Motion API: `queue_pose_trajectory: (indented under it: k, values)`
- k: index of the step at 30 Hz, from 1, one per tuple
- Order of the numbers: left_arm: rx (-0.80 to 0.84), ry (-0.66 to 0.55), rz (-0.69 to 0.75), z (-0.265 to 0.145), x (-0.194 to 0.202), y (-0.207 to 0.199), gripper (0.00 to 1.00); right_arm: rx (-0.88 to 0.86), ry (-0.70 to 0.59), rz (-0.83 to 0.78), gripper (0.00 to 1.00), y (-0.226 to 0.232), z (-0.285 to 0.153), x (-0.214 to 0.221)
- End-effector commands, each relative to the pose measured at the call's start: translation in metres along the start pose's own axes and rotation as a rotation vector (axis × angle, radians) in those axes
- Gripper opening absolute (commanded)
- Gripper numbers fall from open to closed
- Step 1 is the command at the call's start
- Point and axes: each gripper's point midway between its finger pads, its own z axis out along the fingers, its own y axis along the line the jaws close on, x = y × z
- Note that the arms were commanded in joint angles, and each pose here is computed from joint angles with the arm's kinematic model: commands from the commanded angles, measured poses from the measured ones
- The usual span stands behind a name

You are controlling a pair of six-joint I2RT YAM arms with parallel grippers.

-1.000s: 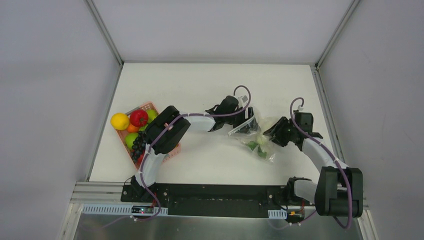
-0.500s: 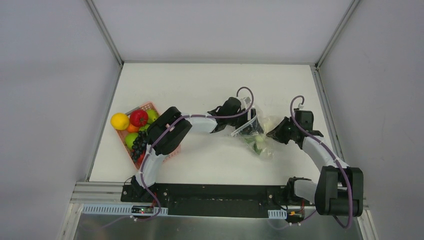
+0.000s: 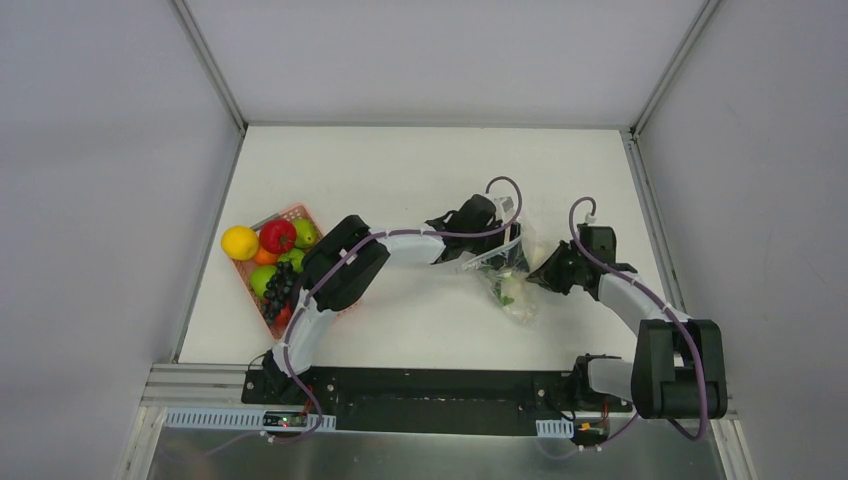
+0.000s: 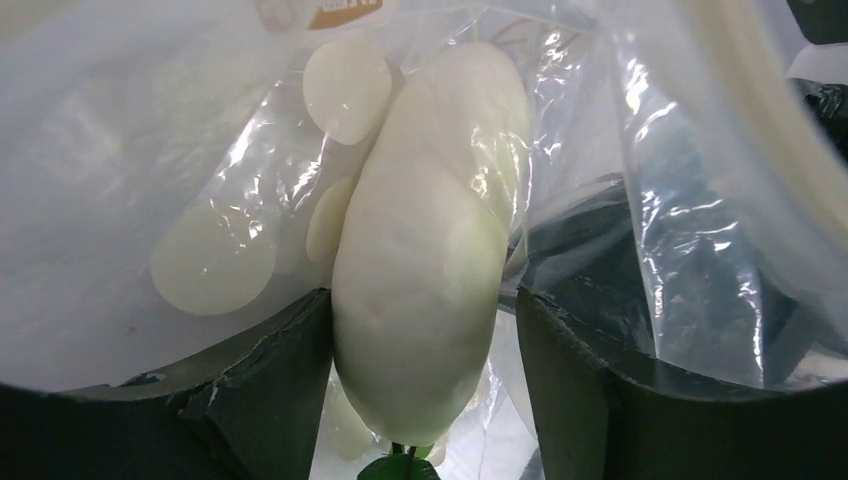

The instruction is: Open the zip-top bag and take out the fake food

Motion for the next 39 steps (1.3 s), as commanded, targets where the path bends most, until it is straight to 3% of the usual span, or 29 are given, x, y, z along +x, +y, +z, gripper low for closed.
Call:
queue_pose_trajectory:
  k: [1, 11, 16, 25, 39]
  values:
    - [-0.043, 0.044, 0.103, 0.002, 0.011, 0.001, 0.64, 0.008, 0.014, -0.002, 0.06, -0.003, 0.002, 0.007]
    - [-0.151, 0.051, 0.240, -0.042, 0.010, -0.002, 0.31, 0.027, -0.043, 0.008, 0.06, -0.003, -0.003, -0.002]
    - [-0.206, 0.069, 0.284, -0.072, 0.010, -0.003, 0.30, 0.059, -0.078, 0.013, 0.04, -0.009, -0.006, -0.007]
    - [-0.295, 0.115, 0.235, -0.103, 0.015, 0.020, 0.30, 0.113, -0.106, 0.014, 0.00, -0.024, -0.009, -0.004]
    - [-0.449, 0.006, 0.274, -0.177, -0.005, 0.011, 0.20, 0.110, -0.136, 0.039, 0.00, -0.024, -0.007, -0.007]
